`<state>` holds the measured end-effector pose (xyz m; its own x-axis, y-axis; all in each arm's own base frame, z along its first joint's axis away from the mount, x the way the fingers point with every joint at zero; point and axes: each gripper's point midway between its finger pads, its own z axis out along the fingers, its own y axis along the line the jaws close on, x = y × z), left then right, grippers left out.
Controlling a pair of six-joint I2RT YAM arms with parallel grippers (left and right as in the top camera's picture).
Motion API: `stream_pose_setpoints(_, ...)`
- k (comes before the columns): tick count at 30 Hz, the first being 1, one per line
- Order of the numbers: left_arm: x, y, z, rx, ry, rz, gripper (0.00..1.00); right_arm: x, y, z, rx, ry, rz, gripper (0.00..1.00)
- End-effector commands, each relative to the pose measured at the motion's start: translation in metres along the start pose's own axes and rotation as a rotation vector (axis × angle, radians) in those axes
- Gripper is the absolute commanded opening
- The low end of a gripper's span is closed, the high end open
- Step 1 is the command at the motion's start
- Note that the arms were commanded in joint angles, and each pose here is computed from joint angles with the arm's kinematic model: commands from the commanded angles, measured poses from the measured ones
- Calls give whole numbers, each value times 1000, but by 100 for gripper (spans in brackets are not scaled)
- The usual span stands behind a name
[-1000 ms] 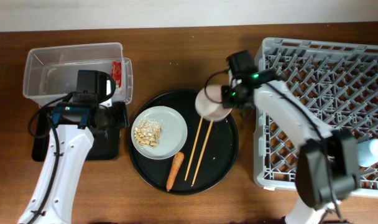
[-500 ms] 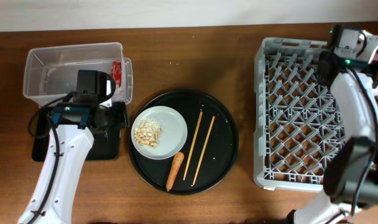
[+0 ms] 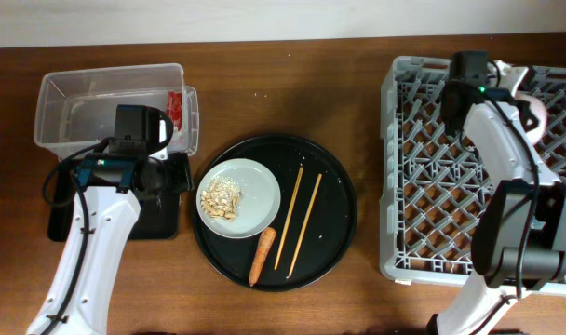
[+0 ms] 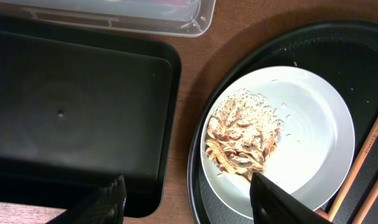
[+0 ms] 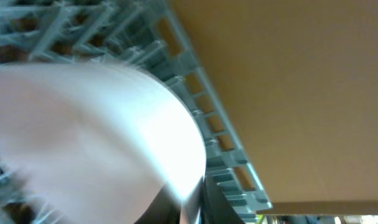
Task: Sort waste into correct bins and load items into the dishwasher rack
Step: 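Place the pink bowl in the rack's upper right with the right gripper, then grasp a wooden chopstick with the right gripper and move it to the rack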
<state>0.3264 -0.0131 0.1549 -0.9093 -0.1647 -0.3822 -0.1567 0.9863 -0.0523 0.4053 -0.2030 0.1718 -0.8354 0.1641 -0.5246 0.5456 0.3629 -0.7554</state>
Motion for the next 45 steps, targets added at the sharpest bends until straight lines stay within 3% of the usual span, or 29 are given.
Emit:
stream_pose_setpoints(1, -2, 2, -4, -8, -14, 10, 63, 17, 29, -3, -113, 38, -46, 22)
stream_pose_setpoints(6, -2, 2, -4, -8, -15, 10, 63, 47, 44, -13, -221, 134, -165, 30)
stream_pose_setpoints(8, -2, 2, -4, -8, -14, 10, 63, 65, 43, -18, -248, 213, -122, 30)
stream_pose_setpoints(12, -2, 2, -4, -8, -14, 10, 63, 56, 10, -52, -384, 223, -3, 50)
stream_pose_setpoints(14, -2, 2, -4, -8, -14, 10, 72, 43, -2, -94, -626, 183, 59, 77)
stream_pose_setpoints(17, 0, 2, -4, -9, -9, 10, 78, 44, 10, -176, -1056, 150, 27, 79)
stream_pose_setpoints(20, 2, 3, -4, -12, 1, 10, 79, 83, 44, -268, -1328, 219, -151, 79)
stream_pose_setpoints(25, 2, 3, -4, -12, 1, 10, 80, 189, 113, -352, -1275, 434, -354, 81)
stream_pose_setpoints(31, 3, 3, -4, -13, 5, 11, 80, 260, 182, -357, -1089, 574, -373, 80)
stream_pose_setpoints(36, 4, 3, -4, -14, 8, 11, 80, 288, 200, -329, -1027, 605, -306, 76)
stream_pose_setpoints(37, 4, 3, -4, -14, 8, 11, 80, 293, 205, -325, -1034, 601, -301, 71)
stream_pose_setpoints(40, 5, 4, -4, -15, 15, 11, 80, 301, 213, -318, -1050, 593, -292, 45)
stream_pose_setpoints(41, 6, 4, -4, -15, 16, 11, 80, 301, 213, -319, -1051, 593, -292, 29)
stream_pose_setpoints(42, 6, 4, -4, -15, 16, 11, 80, 301, 213, -319, -1051, 593, -293, 20)
stream_pose_setpoints(45, 6, 4, -4, -15, 17, 11, 80, 302, 212, -320, -1055, 601, -296, 4)
